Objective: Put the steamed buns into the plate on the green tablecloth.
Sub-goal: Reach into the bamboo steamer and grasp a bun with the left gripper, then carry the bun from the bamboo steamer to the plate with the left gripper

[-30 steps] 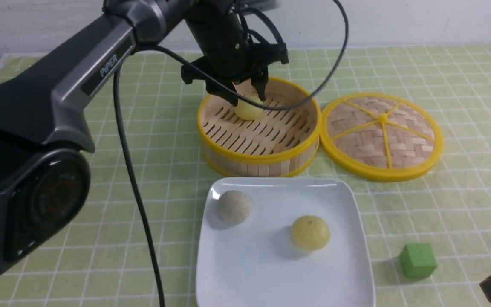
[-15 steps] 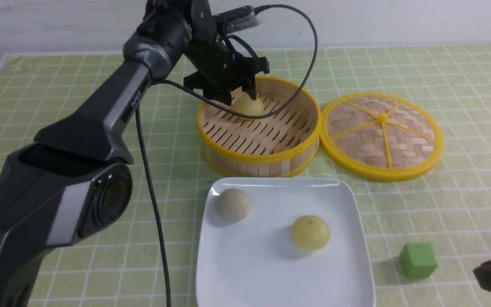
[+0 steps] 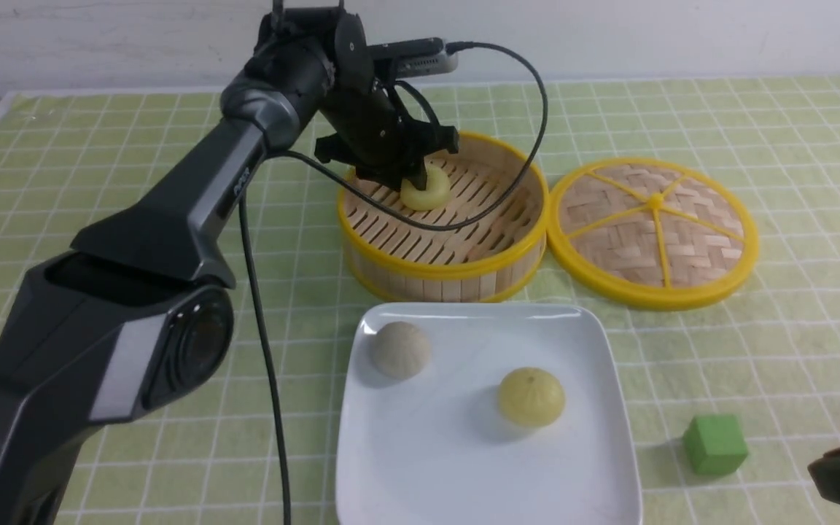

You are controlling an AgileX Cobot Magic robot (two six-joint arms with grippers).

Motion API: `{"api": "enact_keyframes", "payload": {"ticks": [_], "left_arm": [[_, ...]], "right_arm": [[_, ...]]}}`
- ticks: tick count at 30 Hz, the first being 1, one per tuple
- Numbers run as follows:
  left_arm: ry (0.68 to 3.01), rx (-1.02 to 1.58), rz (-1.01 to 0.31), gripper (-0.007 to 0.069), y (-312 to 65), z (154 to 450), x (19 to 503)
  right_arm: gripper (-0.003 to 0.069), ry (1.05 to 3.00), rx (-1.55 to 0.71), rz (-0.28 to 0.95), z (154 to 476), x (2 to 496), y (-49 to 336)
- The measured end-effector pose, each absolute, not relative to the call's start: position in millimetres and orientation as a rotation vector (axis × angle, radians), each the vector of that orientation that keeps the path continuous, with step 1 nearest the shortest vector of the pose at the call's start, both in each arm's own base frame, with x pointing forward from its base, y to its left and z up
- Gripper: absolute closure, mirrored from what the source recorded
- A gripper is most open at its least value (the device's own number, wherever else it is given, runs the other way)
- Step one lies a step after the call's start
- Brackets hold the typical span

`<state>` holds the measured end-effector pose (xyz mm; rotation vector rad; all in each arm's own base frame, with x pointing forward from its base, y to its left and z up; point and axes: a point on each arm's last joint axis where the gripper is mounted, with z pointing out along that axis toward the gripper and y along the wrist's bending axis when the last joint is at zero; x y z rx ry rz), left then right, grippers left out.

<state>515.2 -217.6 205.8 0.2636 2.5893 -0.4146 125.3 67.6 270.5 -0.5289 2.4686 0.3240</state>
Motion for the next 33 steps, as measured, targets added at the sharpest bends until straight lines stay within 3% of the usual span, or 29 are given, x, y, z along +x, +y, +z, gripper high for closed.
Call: {"api": "enact_keyframes", "payload": {"ticks": [2,7,11,12,16,21,27,29,31,33], "left_arm": [[2.596,0.262,-0.442,0.0571,-218.9,203.5,515.0],[2.631,0.244,-0.451,0.0603,-214.7,213.6,510.3],[2.605,0.266,-0.363,0.0603,-202.5,261.3,497.0],[2.551,0.264,-0.361,0.0603,-198.1,289.1,490.1],[2.400,0.263,-0.482,0.0603,-190.4,372.4,455.7],[2.406,0.326,-0.632,0.0603,-186.9,414.6,403.8],[2.650,0.477,-0.560,0.0603,-182.3,374.3,334.8],[2.824,0.578,-0.524,0.0603,-185.5,328.7,293.0],[2.863,0.625,-0.514,0.0603,-191.5,307.5,274.5],[2.880,0.663,-0.518,0.0602,-204.3,261.1,247.5]], "right_arm": [[0.0550,2.476,-0.530,0.326,270.1,124.7,67.6],[0.0545,2.484,-0.530,0.330,269.8,124.1,67.7],[0.0542,2.487,-0.530,0.332,269.6,123.8,67.8],[0.0541,2.487,-0.528,0.335,269.6,123.8,67.9],[0.0536,2.494,-0.530,0.335,269.3,123.2,67.8],[0.0531,2.514,-0.537,0.333,268.2,121.7,67.3],[0.0526,2.519,-0.538,0.334,268.0,121.3,67.3],[0.0524,2.519,-0.536,0.337,268.0,121.3,67.4],[0.0522,2.520,-0.536,0.338,268.0,121.3,67.5],[0.0520,2.520,-0.533,0.344,268.1,121.1,67.8]]}}
